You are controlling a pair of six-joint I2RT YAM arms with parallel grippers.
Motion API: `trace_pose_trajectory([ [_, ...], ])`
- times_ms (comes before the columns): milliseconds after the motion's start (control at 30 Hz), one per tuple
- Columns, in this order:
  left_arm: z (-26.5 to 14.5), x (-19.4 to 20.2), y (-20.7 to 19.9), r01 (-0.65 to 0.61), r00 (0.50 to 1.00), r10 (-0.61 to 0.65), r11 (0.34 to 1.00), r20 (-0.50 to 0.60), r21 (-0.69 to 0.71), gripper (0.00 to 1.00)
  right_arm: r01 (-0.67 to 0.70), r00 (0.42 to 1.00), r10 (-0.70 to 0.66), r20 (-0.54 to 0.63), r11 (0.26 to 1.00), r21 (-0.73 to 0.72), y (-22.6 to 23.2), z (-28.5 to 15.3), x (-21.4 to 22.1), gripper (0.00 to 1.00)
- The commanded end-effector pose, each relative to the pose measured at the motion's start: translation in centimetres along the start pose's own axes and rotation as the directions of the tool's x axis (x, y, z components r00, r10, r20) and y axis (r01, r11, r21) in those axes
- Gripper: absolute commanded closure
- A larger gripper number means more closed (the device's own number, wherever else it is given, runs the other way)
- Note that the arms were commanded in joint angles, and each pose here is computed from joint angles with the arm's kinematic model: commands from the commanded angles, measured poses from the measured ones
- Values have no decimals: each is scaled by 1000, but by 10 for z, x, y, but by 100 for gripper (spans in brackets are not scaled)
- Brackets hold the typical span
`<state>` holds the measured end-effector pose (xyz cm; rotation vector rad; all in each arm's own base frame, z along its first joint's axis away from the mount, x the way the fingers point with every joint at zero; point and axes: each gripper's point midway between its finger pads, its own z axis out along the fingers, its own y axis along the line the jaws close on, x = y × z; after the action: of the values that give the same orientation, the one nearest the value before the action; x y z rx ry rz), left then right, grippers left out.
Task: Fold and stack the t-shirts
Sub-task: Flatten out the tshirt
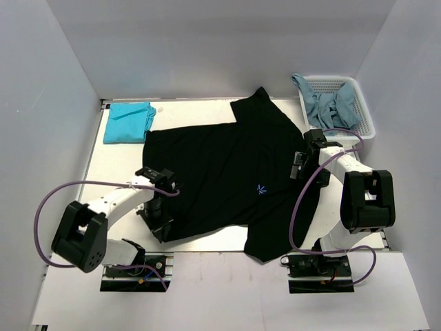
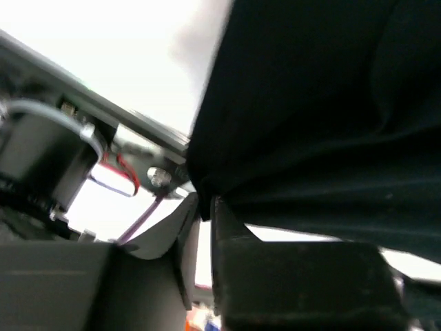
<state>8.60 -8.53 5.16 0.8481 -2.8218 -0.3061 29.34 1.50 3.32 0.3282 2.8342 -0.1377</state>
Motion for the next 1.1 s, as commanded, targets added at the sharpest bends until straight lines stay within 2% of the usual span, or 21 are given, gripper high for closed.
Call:
trace_pose_trajectory([
  [0,-8,25,7,137,984,-137,991,-117,-8,74,-17,1000,16,21,999,31,-8,-5,-2,10],
  [33,-10,24,4,137,984,-137,991,-117,-8,64,-19,999,19,27,999,30,-8,-7,-3,10],
  [100,-12,32,5,61,983,-65,998,-170,-26,55,-19,999,18,33,999,28,-8,-8,-4,10],
  [133,-14,36,4,41,980,-42,999,-193,-12,47,-20,999,19,40,999,25,-7,-9,-6,10],
  [167,-18,46,0,15,968,-8,1000,-252,26,46,-21,999,20,42,999,25,-7,-9,-6,10],
  [233,-18,55,0,-1,956,11,999,-292,33,46,-23,999,22,45,999,22,-7,-11,-8,10],
  [333,-31,22,-9,-13,992,21,998,-125,68,45,-13,998,13,58,1000,-3,-3,-12,-10,10],
  [367,-31,2,-8,-26,999,27,999,-28,27,45,-10,998,10,60,1000,-5,-3,-13,-10,10],
  [400,-46,-15,-21,-17,999,14,998,46,55,45,-8,998,8,62,1000,-6,-2,-14,-10,10],
  [467,-52,-51,-30,-8,979,1,999,204,33,43,-11,997,11,72,1000,-7,-3,-16,-12,10],
  [567,-51,-92,-42,5,938,3,1000,347,-22,39,-12,997,12,70,1000,-3,-4,-15,-12,10],
  [633,-43,-102,-47,-14,927,30,999,374,-47,43,-17,997,16,79,1000,5,-7,-21,-12,10],
  [667,-34,-105,-46,-11,921,30,999,388,-51,49,-17,996,17,83,1000,7,-7,-20,-13,10],
  [800,-32,-110,-55,-21,908,10,1000,419,22,49,-18,995,17,93,1000,10,-8,-23,-15,10],
  [933,-27,-97,-69,-78,921,12,985,389,154,49,-18,996,17,84,1000,10,-7,-21,-13,10],
  [1067,-8,-83,-70,-106,938,32,974,346,199,48,-16,996,16,86,1000,2,-6,-22,-14,10],
])
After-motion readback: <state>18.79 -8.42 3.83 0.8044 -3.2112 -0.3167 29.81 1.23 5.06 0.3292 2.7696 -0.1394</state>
